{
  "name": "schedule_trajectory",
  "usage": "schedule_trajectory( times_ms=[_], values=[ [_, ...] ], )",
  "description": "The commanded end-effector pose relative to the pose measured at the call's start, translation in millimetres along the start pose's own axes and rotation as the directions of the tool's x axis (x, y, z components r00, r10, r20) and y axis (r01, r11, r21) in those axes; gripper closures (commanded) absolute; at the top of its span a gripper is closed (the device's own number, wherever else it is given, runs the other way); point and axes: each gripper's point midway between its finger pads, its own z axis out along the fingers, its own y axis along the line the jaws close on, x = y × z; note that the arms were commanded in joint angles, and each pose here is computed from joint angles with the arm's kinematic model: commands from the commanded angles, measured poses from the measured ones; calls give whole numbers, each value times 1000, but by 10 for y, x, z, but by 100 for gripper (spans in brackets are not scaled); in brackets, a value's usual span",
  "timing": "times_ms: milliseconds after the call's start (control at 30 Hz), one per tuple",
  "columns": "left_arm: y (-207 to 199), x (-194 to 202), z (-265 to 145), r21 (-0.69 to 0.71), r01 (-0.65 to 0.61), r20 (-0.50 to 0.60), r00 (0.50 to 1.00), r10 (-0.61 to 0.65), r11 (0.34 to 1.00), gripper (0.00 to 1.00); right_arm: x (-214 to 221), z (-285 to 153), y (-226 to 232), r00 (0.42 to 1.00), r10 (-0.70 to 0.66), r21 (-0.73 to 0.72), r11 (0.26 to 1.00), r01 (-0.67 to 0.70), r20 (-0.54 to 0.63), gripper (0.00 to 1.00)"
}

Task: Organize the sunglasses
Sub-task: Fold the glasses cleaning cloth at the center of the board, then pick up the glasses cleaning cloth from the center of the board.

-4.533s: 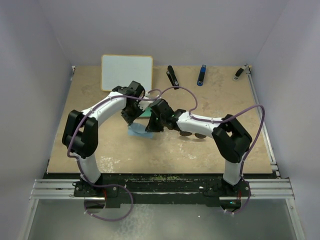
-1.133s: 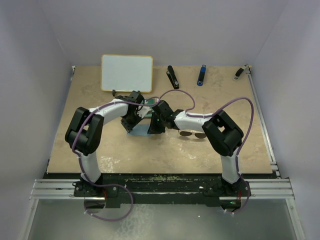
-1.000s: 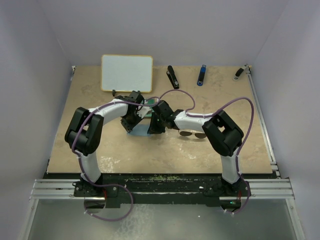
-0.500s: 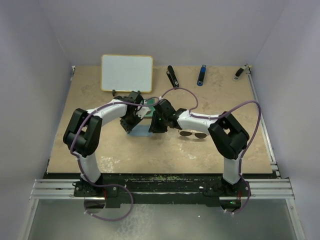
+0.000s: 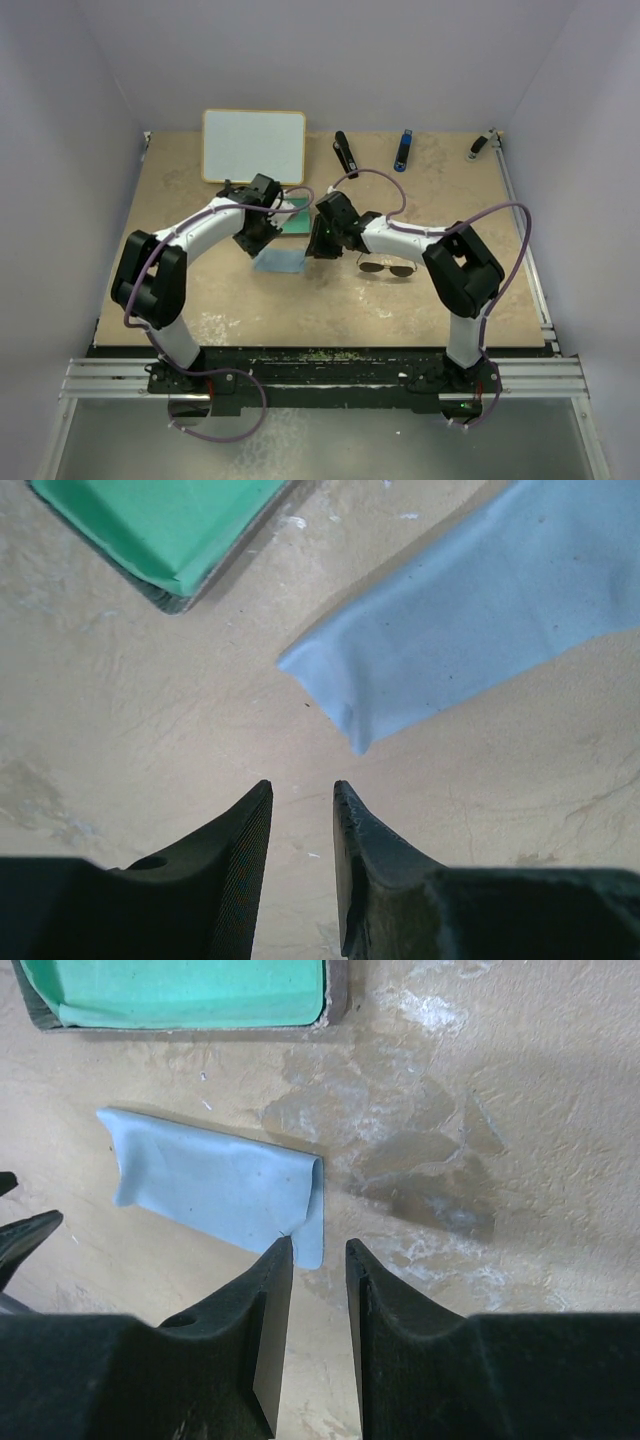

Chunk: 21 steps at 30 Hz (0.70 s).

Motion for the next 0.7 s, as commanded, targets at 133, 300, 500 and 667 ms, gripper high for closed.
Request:
schedule_trajectory(
  times_ms=[133,300,500,667],
  values=[
    [165,-357,-156,-40,42,101,994,-38,998,65,-30,50,152,999,-33,-64,997,32,-13,73],
    [58,-344,52,16,34,63,997,-35,999,65,-24,78,128,999,-31,-59,998,30,-9,74],
    [-42,-304,205,64,31,37,999,-34,997,65,10,132,165,999,-25,-84,996,23,-25,74],
    [-70,-267,276,77,31,20,999,-33,997,65,35,157,213,999,-25,-107,994,21,-40,74]
  ],
)
